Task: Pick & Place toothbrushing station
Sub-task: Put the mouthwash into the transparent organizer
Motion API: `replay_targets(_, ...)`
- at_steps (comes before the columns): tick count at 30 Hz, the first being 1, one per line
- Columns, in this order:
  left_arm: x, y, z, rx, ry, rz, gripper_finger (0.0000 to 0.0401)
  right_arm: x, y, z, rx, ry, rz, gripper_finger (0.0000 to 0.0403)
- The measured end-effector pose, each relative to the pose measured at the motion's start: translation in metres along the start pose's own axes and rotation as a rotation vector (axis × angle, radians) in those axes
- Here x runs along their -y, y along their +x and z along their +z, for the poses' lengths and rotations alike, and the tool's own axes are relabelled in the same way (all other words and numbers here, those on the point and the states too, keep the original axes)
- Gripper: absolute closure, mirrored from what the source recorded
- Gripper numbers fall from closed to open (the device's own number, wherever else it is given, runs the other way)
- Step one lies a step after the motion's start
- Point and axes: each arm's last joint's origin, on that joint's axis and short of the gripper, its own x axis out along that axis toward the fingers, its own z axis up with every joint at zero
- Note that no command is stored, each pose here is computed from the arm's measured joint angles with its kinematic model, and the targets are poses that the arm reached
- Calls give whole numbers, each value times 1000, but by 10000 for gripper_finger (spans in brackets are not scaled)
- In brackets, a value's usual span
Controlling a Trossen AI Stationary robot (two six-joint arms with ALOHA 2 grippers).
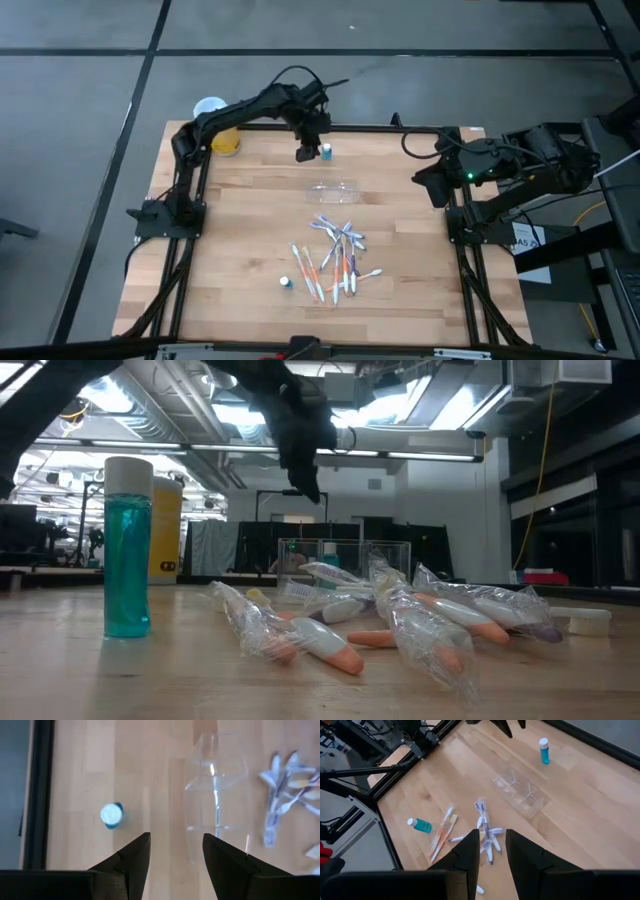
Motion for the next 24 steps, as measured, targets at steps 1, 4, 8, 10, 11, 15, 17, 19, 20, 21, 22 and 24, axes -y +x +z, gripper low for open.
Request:
replay_targets(1,0,1,1,3,9,10,223,0,0,0,0,0,0,305)
replay_targets(4,-1,2,4,10,53,52,223,0,0,0,0,0,0,305)
replay_targets(8,-2,4,11,56,90,104,223,-1,0,-1,2,-10,2,305)
replay_targets(10,-3,4,13,76,89,112,223,-2,-1,-2,5,-15,4,305)
replay_targets(11,-4,4,12,76,89,112,223,-3,-1,-3,4,-16,8,305)
replay_targets(15,-4,3,12,78,87,112,223,-5,-2,-5,8,-19,12,305)
replay_targets(17,-5,3,12,79,74,110,223,-6,-3,-6,9,-22,14,305)
replay_targets(19,-7,4,11,76,61,108,223,-7,-2,-7,9,-26,15,305)
replay_targets(20,-8,7,11,74,55,107,223,-7,-2,-7,7,-27,16,305)
replay_targets(21,-10,9,10,68,42,105,223,-8,-2,-7,6,-28,17,305)
replay_targets(22,-12,13,8,56,30,101,223,-8,-2,-7,4,-30,18,305)
replay_targets(24,-16,22,7,36,23,105,223,-9,-1,-8,4,-33,22,305)
